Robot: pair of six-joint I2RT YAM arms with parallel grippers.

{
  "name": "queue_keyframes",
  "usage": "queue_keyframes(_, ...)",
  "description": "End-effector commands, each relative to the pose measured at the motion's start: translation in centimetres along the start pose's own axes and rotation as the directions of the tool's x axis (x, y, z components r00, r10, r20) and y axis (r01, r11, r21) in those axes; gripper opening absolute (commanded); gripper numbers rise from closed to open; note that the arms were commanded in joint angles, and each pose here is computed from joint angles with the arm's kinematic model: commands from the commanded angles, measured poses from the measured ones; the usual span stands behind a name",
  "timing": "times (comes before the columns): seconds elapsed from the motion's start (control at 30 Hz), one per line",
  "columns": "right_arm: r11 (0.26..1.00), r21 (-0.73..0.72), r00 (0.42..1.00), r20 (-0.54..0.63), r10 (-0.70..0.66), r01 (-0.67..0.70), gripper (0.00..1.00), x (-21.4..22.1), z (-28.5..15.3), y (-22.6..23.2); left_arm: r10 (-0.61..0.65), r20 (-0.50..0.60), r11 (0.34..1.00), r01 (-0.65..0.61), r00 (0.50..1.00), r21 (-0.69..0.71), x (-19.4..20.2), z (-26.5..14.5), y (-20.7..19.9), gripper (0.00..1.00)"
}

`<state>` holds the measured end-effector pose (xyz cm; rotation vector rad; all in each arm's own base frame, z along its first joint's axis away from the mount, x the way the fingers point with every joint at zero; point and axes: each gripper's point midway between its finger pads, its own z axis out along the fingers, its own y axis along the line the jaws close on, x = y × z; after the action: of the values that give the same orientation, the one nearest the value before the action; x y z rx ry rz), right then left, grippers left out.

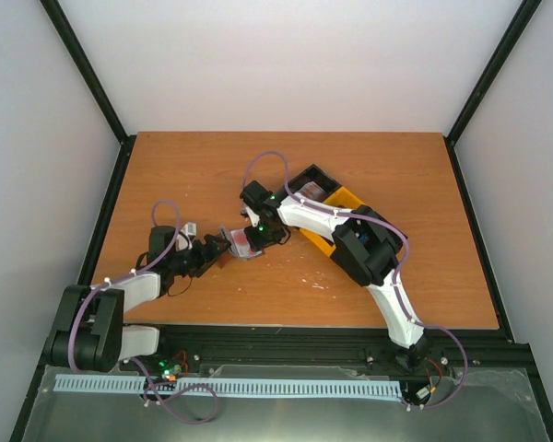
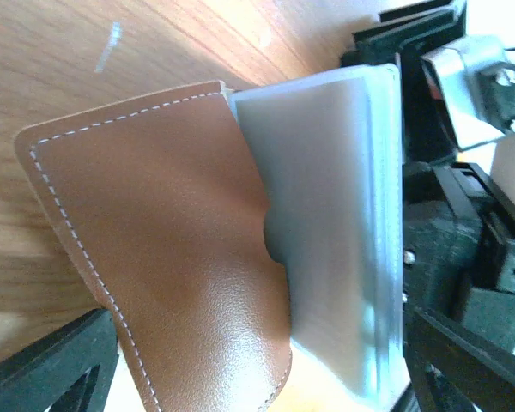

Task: Put the credit cards into the card holder
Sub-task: Close the card holder at the center of the board.

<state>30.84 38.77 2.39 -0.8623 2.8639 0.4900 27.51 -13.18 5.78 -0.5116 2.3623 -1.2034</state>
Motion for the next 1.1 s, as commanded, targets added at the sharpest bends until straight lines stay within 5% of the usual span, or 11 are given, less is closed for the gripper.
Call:
queue_keyframes(0.0,0.998,-0.070,0.997,-0.083,0.003,-0.008,0.35,1.9,2.5,1.4,0.137,-0.040,0.970,-0.126,0.990,0.207,-0.2,-0.4,-5.2,0.92)
queue_keyframes(0.67,0.998,-0.051,0.998,-0.060,0.037,-0.040,0.35,1.1,2.4,1.0,0.126,-0.087,0.900,-0.078,0.988,0.428,-1.6,-1.7,-11.6,0.92)
queue_keyframes(1.07,0.997,-0.040,0.997,0.033,0.070,-0.068,0.36,-0.9,0.2,0.7,0.152,-0.139,0.942,-0.101,0.979,0.320,-1.8,1.2,-8.1,0.86)
